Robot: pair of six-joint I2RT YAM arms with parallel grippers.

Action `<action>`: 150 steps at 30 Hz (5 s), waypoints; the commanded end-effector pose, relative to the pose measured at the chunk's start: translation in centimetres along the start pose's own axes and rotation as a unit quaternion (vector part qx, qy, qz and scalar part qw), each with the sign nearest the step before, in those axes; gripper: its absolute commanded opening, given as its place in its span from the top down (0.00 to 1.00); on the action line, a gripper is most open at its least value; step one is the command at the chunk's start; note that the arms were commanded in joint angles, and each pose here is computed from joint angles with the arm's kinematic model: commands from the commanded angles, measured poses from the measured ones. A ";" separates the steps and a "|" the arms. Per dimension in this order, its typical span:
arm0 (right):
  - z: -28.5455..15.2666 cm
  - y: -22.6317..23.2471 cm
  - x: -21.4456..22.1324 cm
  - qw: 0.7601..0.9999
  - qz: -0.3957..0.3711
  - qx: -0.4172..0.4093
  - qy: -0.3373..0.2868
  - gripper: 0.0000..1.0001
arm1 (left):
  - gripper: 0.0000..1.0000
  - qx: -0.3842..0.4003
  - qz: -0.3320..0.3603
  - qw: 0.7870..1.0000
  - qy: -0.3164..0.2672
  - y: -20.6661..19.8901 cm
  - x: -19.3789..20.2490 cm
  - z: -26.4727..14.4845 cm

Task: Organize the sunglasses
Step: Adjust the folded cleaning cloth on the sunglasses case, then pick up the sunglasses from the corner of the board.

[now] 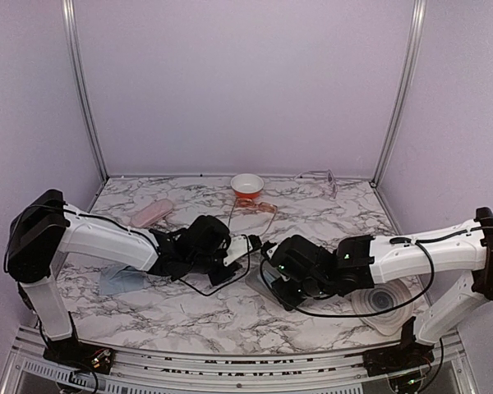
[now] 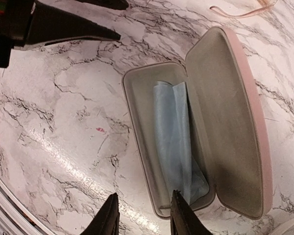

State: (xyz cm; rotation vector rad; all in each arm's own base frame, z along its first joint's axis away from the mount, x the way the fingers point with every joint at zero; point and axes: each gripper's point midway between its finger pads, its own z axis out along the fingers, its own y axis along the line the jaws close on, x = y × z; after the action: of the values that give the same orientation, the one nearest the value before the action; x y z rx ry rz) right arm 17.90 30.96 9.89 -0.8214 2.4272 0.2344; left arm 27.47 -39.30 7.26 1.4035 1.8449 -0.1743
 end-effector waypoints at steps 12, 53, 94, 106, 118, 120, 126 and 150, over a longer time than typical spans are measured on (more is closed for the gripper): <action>2.4 0.0 -2.7 0.999 0.027 0.033 0.003 0.74 | 0.69 -0.064 -0.154 0.984 -0.061 3.5 0.8 -7.1; 10.6 -2.2 -4.2 0.991 -0.029 0.105 0.071 0.78 | 0.66 -0.083 -0.204 0.969 -0.109 2.9 5.0 -11.1; 10.9 0.3 -4.0 0.992 -0.083 0.080 0.049 1.00 | 0.66 -0.081 -0.202 0.971 -0.100 2.8 5.1 -10.5; 10.8 0.0 -4.0 0.992 -0.074 0.089 0.051 0.87 | 0.66 -0.080 -0.200 0.971 -0.099 2.8 5.1 -10.4; 7.1 -0.1 -7.7 0.993 -0.063 0.100 0.016 0.80 | 0.65 -0.079 -0.201 0.971 -0.100 2.8 5.0 -10.5; 6.1 -0.1 -8.7 0.993 -0.063 0.104 0.005 0.80 | 0.65 -0.080 -0.201 0.971 -0.100 2.8 5.0 -10.5; 2.3 0.6 -12.4 0.994 -0.053 0.089 -0.045 0.76 | 0.65 -0.080 -0.201 0.971 -0.100 2.8 4.9 -10.5; -3.3 -23.4 -23.1 0.970 0.099 0.162 -0.148 0.60 | 0.01 -0.231 -0.322 0.912 -0.103 9.1 7.4 -14.0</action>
State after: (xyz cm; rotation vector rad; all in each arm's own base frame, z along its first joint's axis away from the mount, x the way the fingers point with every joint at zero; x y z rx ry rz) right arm 42.65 24.81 23.46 -0.4249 2.2306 -0.0449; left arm 27.11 -24.07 14.34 0.5023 1.9289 -0.1989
